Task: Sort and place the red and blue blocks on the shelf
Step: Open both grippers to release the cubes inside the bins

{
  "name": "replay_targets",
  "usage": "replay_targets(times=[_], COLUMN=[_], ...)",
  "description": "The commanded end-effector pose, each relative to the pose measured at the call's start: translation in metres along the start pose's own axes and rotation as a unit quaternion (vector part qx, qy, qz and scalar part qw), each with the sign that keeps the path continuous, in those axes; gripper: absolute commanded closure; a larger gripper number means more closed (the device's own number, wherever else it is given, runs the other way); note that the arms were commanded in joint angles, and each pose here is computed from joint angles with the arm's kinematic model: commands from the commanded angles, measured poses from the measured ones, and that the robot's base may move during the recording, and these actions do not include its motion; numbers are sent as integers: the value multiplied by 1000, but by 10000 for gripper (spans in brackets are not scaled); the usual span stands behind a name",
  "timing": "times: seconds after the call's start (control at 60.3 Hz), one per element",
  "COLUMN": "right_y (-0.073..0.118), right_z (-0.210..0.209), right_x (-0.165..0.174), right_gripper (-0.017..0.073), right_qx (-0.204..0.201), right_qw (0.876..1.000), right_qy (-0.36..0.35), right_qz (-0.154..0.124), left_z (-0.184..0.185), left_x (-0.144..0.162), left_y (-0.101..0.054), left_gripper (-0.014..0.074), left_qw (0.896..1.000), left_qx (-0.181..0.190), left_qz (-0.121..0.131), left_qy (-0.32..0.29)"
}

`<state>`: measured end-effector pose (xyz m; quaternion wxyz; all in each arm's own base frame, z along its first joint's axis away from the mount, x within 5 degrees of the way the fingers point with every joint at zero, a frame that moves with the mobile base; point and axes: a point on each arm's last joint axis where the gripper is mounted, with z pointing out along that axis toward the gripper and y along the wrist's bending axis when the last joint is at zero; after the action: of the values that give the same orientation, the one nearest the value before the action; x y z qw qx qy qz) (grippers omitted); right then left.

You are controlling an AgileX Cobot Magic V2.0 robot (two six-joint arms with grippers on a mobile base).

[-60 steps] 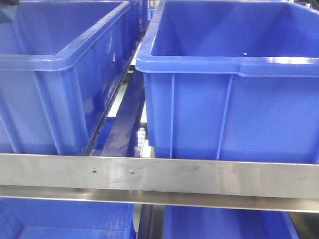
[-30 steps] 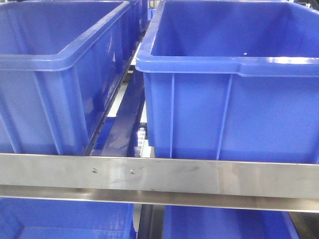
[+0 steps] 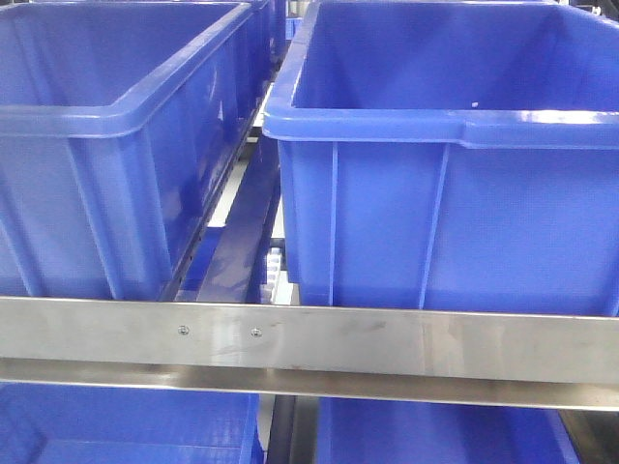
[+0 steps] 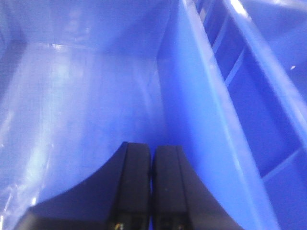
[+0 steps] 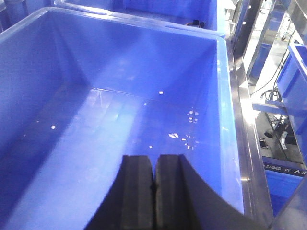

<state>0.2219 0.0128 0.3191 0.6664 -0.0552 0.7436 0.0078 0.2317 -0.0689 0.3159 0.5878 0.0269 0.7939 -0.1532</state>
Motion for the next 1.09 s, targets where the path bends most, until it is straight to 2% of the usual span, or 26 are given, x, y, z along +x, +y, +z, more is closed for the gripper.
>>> replay_targets(times=[0.0, 0.597, 0.813, 1.078], right_y=[0, 2, 3, 3], right_z=[-14, -112, -132, -135], right_x=[-24, 20, 32, 35], right_gripper=[510, 510, 510, 510], right_qx=[-3, 29, 36, 35], right_qw=[997, 998, 997, 997], right_qy=[-75, -57, -65, -69], right_qz=[-5, -1, 13, 18], left_z=[-16, -97, -108, -108], left_x=[-19, 38, 55, 56], left_y=[-4, 9, 13, 13], left_gripper=[462, 462, 462, 462], left_qw=[997, 994, 994, 994], left_qx=[15, 23, 23, 23], left_qz=[0, 1, 1, 1], left_qy=[-69, -106, -104, -104])
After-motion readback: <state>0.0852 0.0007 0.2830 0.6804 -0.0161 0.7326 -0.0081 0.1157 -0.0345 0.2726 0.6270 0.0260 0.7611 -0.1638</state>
